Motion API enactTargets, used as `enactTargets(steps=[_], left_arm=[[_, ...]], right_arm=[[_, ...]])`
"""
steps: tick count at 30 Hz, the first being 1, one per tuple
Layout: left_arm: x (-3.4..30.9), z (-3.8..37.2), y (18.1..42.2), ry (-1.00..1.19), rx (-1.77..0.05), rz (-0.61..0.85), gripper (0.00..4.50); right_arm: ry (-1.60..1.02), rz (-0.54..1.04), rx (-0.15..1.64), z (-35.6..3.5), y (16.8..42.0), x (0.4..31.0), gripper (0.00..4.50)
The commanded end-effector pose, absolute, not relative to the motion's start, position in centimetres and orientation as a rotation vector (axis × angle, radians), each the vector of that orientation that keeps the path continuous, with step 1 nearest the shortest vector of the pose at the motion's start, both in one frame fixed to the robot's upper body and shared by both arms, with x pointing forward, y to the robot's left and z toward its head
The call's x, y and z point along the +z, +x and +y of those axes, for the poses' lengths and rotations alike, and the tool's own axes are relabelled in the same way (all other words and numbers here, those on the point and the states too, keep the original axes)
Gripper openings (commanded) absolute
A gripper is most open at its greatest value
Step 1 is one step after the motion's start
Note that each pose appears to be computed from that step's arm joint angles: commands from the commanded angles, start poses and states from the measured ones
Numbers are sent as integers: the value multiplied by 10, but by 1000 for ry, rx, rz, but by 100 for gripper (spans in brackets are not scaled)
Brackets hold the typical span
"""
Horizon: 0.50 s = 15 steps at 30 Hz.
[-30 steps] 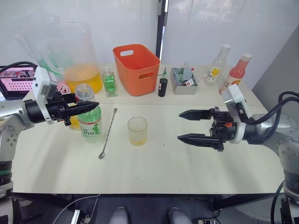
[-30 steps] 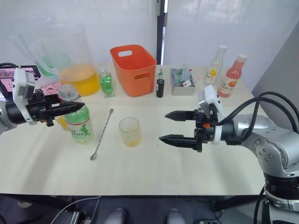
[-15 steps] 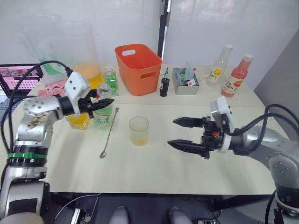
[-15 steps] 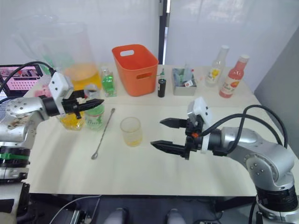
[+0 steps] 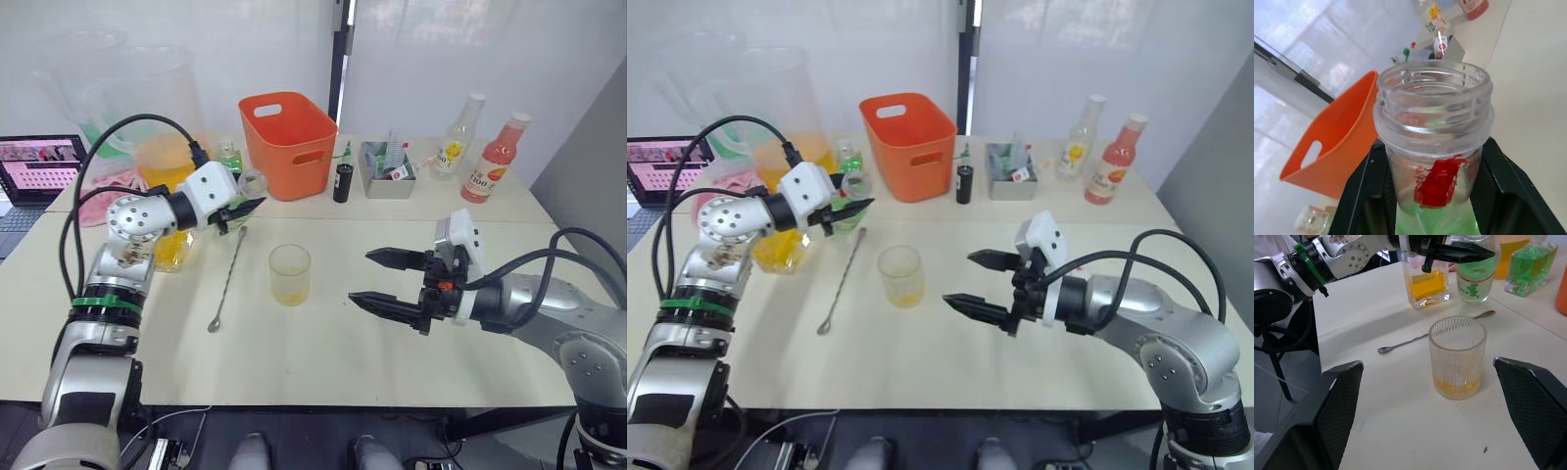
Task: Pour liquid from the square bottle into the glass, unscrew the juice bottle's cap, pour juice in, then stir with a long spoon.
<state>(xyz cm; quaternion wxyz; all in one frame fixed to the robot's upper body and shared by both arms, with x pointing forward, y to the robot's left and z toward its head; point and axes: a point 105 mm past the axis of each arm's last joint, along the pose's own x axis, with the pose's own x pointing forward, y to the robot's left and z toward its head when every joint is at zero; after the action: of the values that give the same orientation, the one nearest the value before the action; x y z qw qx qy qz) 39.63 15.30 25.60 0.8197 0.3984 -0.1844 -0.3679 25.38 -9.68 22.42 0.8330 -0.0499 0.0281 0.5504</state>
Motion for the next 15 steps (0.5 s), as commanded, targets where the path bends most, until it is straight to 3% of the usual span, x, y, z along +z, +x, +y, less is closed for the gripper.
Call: enactTargets(steps=[1,8,15], left_arm=[[279,150,393,922,-719,-526,140],[270,151,396,1075,-611,-603,140],[255,145,393,1164,-634,-634,140]], right_arm=[[-132,32,1166,-95,248,229,450],[-158,17,1117,-99,253,230,450],[-175,23,1104,-102,256,229,450]])
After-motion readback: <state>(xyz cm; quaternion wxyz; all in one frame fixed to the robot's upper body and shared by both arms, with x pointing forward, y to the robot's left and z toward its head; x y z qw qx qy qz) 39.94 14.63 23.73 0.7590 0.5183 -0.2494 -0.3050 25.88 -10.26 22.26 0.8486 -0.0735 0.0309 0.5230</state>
